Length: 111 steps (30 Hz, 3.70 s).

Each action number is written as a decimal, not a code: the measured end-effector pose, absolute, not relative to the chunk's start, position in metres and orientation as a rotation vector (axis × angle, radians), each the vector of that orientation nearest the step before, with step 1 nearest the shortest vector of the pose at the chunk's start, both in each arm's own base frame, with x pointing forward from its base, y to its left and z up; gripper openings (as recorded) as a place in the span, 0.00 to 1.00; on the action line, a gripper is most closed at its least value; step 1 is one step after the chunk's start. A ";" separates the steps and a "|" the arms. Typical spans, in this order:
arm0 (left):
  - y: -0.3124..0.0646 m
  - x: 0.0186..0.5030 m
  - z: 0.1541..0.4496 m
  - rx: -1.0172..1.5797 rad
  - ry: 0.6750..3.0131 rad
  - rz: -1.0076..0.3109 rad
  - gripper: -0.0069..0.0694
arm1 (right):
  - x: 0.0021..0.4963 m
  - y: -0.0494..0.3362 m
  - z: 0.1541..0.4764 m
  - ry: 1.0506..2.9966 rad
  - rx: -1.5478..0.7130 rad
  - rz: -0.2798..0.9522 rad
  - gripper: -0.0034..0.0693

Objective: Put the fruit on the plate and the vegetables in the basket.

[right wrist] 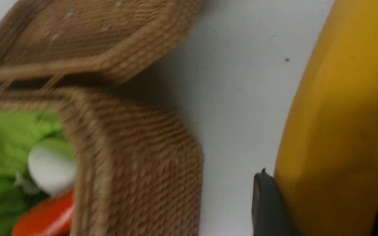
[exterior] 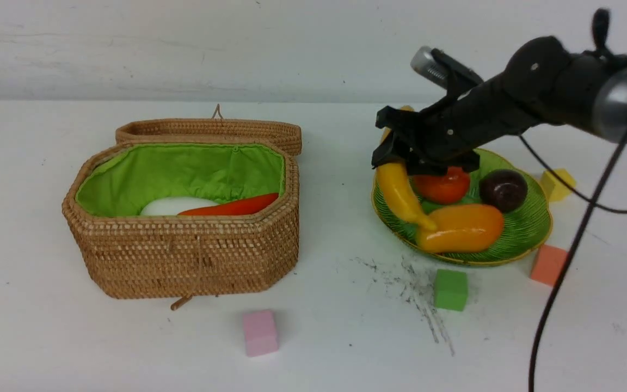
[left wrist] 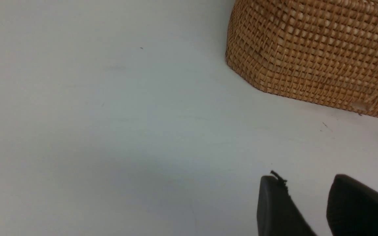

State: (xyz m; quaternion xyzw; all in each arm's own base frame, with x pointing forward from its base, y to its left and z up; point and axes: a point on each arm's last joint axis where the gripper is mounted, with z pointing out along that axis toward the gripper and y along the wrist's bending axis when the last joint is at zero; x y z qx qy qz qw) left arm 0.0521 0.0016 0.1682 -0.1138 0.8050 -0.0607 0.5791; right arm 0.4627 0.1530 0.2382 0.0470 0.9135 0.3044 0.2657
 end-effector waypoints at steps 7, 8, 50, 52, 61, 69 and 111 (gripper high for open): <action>0.002 0.052 0.168 -0.266 1.882 -0.142 0.40 | 0.480 0.154 0.212 2.457 0.272 0.825 0.49; 0.002 0.052 0.168 -0.266 1.882 -0.142 0.40 | 0.481 0.153 0.211 2.450 0.288 0.825 0.49; 0.002 0.052 0.168 -0.266 1.883 -0.142 0.40 | 0.279 0.093 0.494 1.993 -0.447 0.421 0.04; 0.002 0.052 0.168 -0.266 1.883 -0.142 0.40 | 0.256 0.087 0.496 1.982 -0.447 0.412 0.04; 0.002 0.052 0.168 -0.266 1.883 -0.142 0.40 | 0.179 0.056 0.417 1.920 -0.294 0.311 0.04; 0.002 0.052 0.168 -0.266 1.883 -0.142 0.40 | 0.126 0.034 0.338 1.710 -0.155 0.283 0.04; 0.002 0.052 0.168 -0.266 1.883 -0.142 0.40 | 0.068 0.011 0.278 1.499 -0.077 0.180 0.08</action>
